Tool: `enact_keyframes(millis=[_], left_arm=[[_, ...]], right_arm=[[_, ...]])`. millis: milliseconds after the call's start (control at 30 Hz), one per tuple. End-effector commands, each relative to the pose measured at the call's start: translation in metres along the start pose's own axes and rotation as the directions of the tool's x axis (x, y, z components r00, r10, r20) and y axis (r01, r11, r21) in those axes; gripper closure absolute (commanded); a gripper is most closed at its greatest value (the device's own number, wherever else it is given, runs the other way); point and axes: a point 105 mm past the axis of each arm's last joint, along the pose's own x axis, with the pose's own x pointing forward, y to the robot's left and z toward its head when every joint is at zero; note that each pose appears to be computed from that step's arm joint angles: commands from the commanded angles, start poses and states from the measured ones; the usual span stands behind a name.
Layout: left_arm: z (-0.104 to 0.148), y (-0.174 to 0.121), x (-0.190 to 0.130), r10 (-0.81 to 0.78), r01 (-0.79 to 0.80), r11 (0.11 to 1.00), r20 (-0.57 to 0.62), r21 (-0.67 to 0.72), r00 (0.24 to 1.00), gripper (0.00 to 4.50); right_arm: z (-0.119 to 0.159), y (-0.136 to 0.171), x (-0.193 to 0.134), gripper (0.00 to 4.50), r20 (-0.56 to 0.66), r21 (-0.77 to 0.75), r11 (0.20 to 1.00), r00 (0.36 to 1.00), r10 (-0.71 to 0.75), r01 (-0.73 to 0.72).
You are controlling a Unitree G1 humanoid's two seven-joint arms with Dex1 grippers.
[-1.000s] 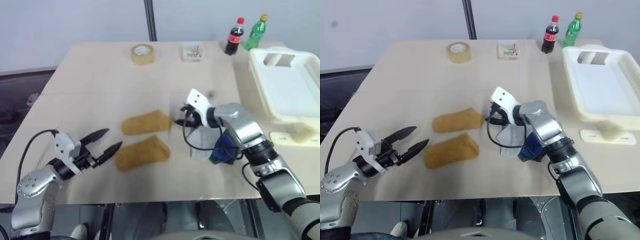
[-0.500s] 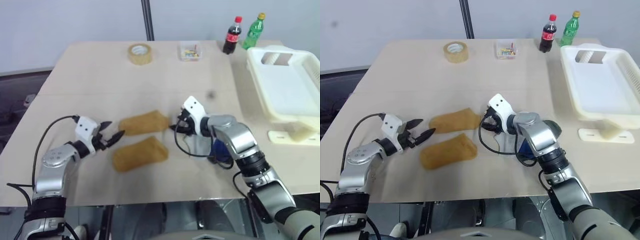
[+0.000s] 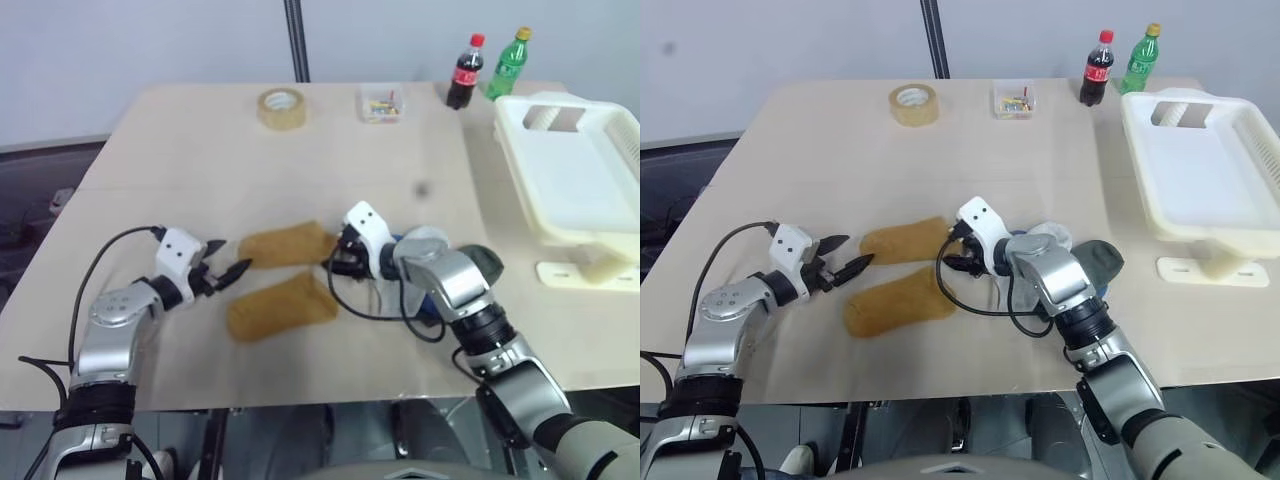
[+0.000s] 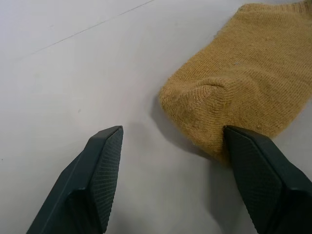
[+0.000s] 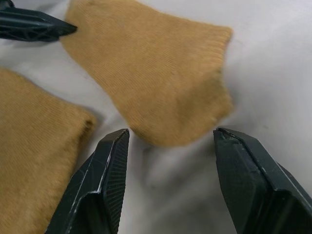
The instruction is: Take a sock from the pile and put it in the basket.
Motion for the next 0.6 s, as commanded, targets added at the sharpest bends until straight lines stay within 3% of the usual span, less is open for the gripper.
enact_keyframes(millis=[33,100,233,300,600], left_arm=[[-0.007,-0.011,0.002,-0.042,0.041,0.999,-0.030,-0.003,0.999,1.51],[-0.007,-0.012,0.002,-0.043,0.043,0.999,-0.028,-0.001,0.999,2.01],[-0.009,-0.012,-0.001,-0.046,0.046,0.999,-0.036,0.004,0.998,3.75],[-0.009,-0.013,-0.001,-0.047,0.047,0.999,-0.036,0.005,0.998,4.41],[0.002,-0.017,-0.002,-0.059,0.059,0.998,0.027,-0.002,0.998,4.41]], right_arm=[[0.017,0.004,0.004,2.18,0.034,-0.071,0.997,0.999,-0.009,0.012],[0.019,0.003,0.004,2.78,0.042,-0.073,0.997,0.999,-0.015,0.018],[0.019,0.001,0.003,4.49,0.047,-0.080,0.996,0.999,-0.022,0.026],[0.018,0.000,0.002,4.50,0.045,-0.085,0.996,0.999,-0.025,0.029],[0.020,0.000,-0.004,4.50,0.064,-0.119,0.992,0.997,-0.030,0.038]])
